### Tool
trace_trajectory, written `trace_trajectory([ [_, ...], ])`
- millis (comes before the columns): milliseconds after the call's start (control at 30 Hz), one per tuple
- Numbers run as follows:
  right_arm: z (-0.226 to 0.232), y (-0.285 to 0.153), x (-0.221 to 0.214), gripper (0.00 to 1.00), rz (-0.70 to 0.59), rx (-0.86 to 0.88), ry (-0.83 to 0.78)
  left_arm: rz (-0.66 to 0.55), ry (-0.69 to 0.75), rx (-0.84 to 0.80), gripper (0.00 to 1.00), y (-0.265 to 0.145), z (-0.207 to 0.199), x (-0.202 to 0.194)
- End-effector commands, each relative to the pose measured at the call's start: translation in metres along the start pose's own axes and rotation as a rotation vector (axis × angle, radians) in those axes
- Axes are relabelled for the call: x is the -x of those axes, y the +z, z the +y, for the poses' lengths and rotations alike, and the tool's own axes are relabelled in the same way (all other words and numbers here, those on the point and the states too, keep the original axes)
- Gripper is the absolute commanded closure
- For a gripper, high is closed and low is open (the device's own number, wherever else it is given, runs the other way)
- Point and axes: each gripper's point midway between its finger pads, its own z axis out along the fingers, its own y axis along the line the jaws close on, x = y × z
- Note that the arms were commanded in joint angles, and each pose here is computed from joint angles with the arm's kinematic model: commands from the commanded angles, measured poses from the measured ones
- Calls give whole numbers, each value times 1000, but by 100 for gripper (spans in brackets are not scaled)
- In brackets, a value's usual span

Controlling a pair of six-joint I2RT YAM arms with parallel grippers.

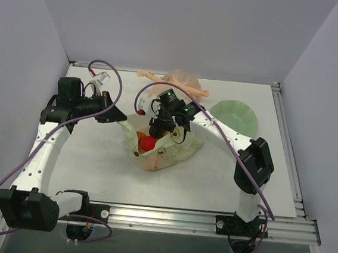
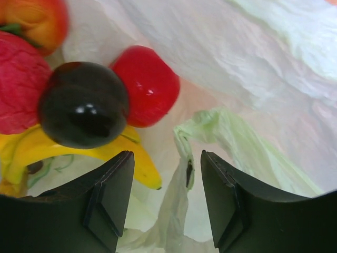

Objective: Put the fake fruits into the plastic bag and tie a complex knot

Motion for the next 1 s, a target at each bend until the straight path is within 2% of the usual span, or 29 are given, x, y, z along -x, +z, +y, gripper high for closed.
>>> trace_trajectory([
  [0,-36,-14,2,47,8,-130,-15,-40,46,-21,100,-5,-8,8],
  [67,-39,-11,-7,49,40,-139,-52,-39,47,-24,100,-5,-9,8],
  [167,-38,-8,-20,59,71,-128,-78,-34,48,-23,100,-4,-7,9],
  [233,-34,-16,-22,79,64,-101,-62,-35,55,-17,100,-3,-5,10],
  [300,-33,-31,-12,100,-10,-50,30,-37,67,-9,100,-2,-3,13],
  [367,-30,-62,-1,100,-118,23,109,-41,83,0,100,0,0,20],
  [533,-40,-146,14,100,-375,130,496,-42,134,23,100,11,12,43],
  [633,-47,-182,10,100,-462,163,669,-32,148,21,100,18,18,52],
  [867,-7,-205,2,100,-504,300,853,-13,155,-17,100,32,21,59],
  [933,-4,-203,1,100,-524,297,875,-17,153,-37,91,32,16,62],
  [967,5,-194,-6,100,-494,312,949,-21,156,-42,87,30,14,63],
])
